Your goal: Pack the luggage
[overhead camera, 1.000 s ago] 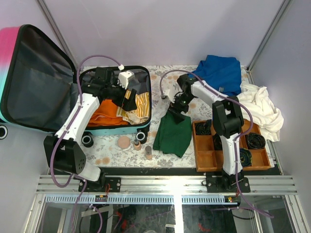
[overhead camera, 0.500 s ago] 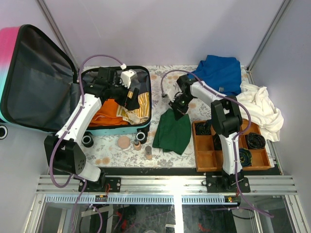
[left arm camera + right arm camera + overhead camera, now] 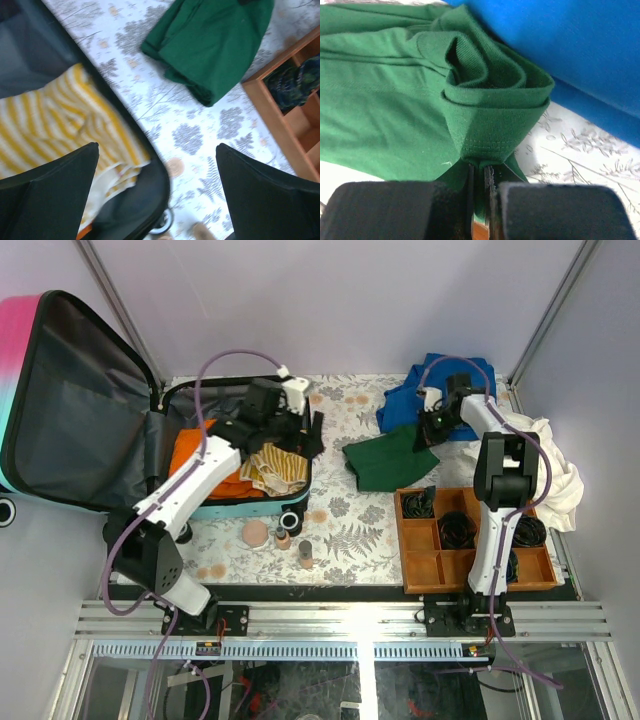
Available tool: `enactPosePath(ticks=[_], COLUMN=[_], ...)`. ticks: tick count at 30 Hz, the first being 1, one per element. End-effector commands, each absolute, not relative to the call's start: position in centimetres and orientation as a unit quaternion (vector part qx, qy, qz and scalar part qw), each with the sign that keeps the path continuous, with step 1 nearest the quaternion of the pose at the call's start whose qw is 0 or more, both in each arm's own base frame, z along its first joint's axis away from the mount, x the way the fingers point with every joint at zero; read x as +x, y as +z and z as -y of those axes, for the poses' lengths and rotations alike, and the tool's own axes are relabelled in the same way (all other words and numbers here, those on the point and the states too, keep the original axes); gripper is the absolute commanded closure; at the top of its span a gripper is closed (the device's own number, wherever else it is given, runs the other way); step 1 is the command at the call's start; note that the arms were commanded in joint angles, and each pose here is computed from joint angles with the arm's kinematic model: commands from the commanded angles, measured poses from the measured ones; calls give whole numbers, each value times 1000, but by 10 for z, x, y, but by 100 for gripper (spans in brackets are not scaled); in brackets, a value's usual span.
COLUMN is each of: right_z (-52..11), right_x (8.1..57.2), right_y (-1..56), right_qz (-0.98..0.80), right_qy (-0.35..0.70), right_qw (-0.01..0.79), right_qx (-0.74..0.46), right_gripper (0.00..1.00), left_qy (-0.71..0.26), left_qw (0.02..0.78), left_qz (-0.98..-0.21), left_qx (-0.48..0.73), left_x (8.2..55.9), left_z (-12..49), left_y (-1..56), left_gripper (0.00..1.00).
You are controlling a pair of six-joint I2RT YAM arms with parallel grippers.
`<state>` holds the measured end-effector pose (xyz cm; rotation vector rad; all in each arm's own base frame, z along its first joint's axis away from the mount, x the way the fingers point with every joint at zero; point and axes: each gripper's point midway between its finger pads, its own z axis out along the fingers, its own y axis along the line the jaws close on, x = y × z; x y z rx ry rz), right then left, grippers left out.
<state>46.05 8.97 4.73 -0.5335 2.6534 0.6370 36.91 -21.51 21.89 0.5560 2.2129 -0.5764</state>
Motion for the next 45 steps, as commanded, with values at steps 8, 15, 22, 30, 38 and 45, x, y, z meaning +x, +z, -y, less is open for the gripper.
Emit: enactPosePath(ticks=[8, 15, 22, 30, 38, 45], right_z=[-65, -73, -65, -64, -71, -83], right_x=[456, 444, 427, 422, 424, 432], right_y=[61, 73, 64, 53, 45, 73], right_qz=[-951, -939, -944, -944, -942, -931], right_qy=[224, 264, 260, 252, 267, 289], right_qw=[207, 210, 193, 204, 200, 220], right_qx=[-56, -60, -63, -60, -42, -32], right_gripper=[100, 31, 20, 28, 51, 93], left_qy=[-242, -230, -190, -186, -200, -216], left_qw=[425, 400, 362, 323, 329, 352], left_qz=[-871, -887, -913, -928, -923, -909], left_qx=[56, 3, -23, -11, 0, 57], left_x=[400, 409, 405, 404, 414, 420], left_z=[326, 353, 355, 368, 385, 397], left_y=[216, 160, 101, 51, 27, 54], left_gripper=[0, 0, 4, 21, 56, 100])
